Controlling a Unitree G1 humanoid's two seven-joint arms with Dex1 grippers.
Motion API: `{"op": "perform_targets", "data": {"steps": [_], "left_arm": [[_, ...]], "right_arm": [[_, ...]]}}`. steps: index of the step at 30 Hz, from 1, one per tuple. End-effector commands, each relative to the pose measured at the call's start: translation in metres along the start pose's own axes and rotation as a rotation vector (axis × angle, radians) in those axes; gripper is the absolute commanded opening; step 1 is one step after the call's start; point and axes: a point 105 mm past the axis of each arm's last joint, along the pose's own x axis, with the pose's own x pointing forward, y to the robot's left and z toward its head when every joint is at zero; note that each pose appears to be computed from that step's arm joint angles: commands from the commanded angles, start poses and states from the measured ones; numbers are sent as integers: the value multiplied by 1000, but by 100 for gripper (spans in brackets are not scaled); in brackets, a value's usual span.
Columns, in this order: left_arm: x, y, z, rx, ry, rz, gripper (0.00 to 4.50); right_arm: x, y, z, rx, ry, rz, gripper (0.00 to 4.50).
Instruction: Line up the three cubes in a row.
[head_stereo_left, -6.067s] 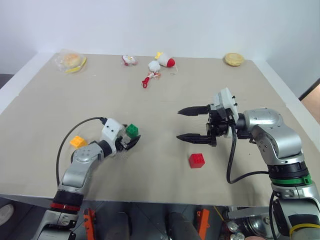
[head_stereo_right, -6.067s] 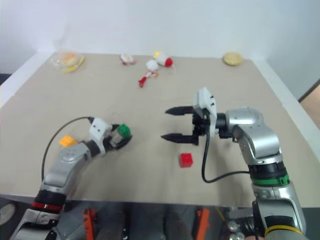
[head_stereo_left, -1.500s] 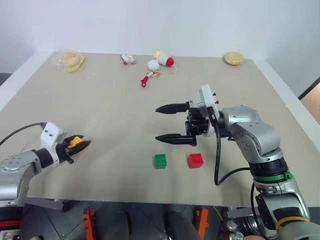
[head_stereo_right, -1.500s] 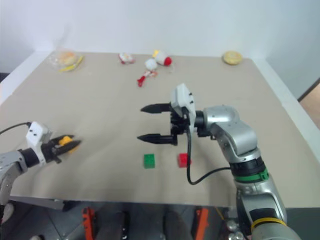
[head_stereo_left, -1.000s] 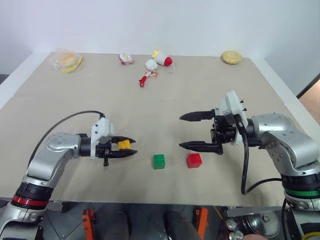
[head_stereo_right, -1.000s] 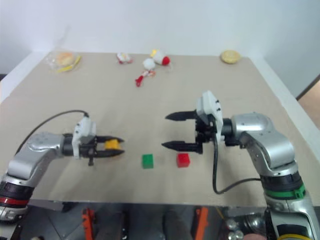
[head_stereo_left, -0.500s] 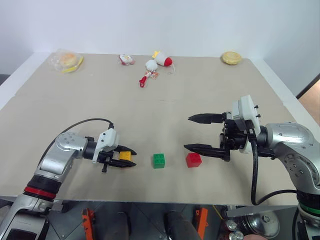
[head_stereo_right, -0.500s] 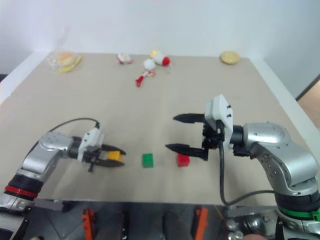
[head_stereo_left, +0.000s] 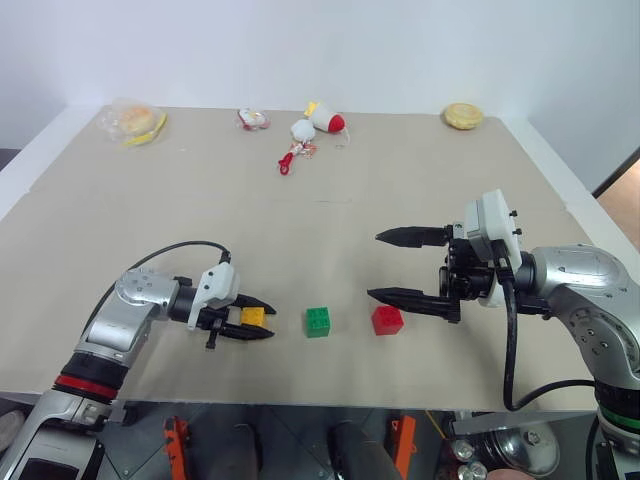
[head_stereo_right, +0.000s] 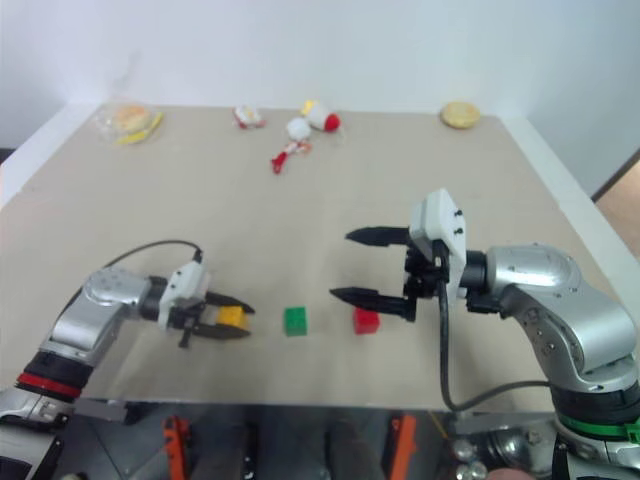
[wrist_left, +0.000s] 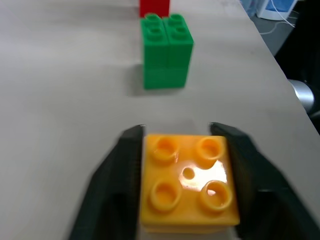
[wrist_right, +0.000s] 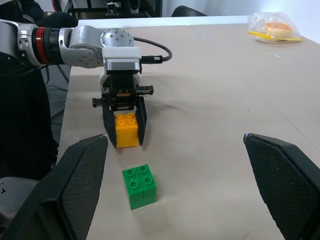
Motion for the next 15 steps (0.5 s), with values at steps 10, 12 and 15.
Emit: {"op": "perform_targets", "data": {"steps": [10,12,15], "left_arm": [[-8,5,29,73,-68,21,445],[-11,8,43,77,-107,41,445],[-24,22,84,39,-271,144,445]], "right_arm": [[-2,0,10,-45,-19,2,450],[-3,0,11,-45,-21,1,450],[-9,-2,15,-28,-64,-36,450]]}}
